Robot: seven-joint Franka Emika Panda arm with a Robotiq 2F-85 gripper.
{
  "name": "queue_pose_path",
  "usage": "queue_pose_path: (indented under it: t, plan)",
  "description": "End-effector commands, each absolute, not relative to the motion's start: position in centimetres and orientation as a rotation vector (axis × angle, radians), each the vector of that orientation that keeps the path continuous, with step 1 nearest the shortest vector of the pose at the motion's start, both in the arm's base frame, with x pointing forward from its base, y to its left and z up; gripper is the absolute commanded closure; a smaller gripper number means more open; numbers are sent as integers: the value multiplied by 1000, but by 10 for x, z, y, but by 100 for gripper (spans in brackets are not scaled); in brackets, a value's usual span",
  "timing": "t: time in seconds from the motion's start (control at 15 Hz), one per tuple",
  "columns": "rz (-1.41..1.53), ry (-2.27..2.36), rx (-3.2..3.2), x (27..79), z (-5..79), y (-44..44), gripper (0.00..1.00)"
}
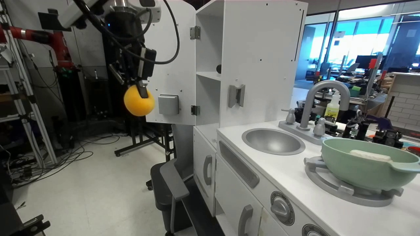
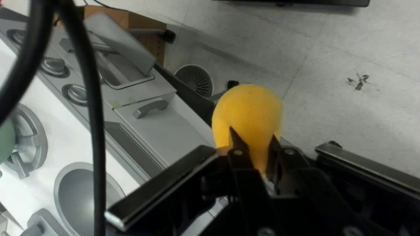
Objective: Open the top door of the cabinet then put the green and yellow plushies in the bottom compartment of the top cabinet respectively
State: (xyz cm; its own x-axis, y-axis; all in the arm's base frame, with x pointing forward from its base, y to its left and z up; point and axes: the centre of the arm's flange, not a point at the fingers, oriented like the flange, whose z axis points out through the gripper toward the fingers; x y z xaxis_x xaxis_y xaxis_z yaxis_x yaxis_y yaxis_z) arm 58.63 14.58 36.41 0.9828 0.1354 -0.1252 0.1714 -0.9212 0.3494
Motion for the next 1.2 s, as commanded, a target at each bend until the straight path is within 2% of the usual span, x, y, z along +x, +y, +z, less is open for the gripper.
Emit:
queue_pose_path:
  t: [0.0,0.67,1.13]
  plan:
    - [2,229,2638,631,314,160,96]
    - [439,255,2459,755,219,168,96]
    - [575,323,2369,797,184,210,96]
